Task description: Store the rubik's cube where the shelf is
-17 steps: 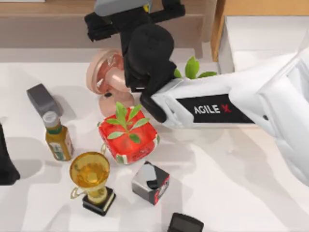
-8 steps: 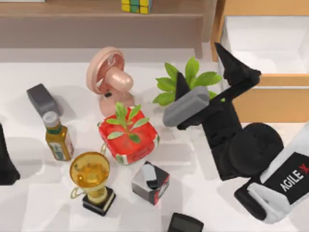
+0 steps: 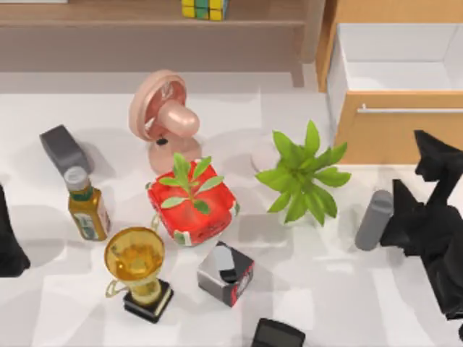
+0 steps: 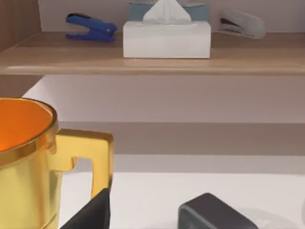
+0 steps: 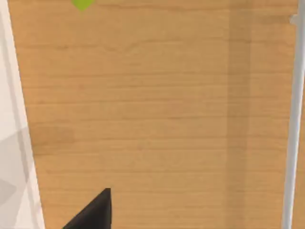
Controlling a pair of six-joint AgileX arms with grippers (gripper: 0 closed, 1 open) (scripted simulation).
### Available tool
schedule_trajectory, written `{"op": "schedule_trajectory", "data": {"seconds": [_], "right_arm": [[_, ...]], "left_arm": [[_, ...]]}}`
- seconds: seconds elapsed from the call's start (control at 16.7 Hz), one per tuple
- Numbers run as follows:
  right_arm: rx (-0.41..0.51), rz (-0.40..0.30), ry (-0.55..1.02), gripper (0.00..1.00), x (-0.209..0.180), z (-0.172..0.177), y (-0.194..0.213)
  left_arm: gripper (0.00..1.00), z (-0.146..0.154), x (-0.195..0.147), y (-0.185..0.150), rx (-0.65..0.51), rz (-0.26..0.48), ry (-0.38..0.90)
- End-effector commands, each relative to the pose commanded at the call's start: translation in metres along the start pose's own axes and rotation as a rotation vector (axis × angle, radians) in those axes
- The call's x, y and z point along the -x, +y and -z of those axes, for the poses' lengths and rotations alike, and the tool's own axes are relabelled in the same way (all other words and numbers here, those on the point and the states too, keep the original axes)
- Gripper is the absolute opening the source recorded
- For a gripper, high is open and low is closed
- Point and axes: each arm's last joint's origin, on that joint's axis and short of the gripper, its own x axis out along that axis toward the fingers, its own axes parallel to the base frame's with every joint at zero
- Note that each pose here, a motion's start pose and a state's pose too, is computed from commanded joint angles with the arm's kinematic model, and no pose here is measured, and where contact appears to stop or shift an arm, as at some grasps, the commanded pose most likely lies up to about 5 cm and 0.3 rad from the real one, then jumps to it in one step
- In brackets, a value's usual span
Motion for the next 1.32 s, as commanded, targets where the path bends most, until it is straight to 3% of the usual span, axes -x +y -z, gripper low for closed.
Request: {"op": "schedule_trajectory", "data": {"seconds": [0.3, 0.6, 1.32], "right_arm": [[0.111, -0.064, 0.111, 1.0, 0.001, 0.032, 0.004], [0.117, -0.087, 0.114, 1.0, 0.001, 0.033, 0.008], [0.111, -0.065, 0.112, 1.0, -0.024, 0.035, 0.005]], "left_arm": [[1.0, 0.0, 0.0, 0.0, 0.0, 0.0, 0.0], [1.0, 0.0, 0.0, 0.0, 0.0, 0.0, 0.0], [1.0, 0.0, 0.0, 0.0, 0.0, 0.0, 0.0]]}}
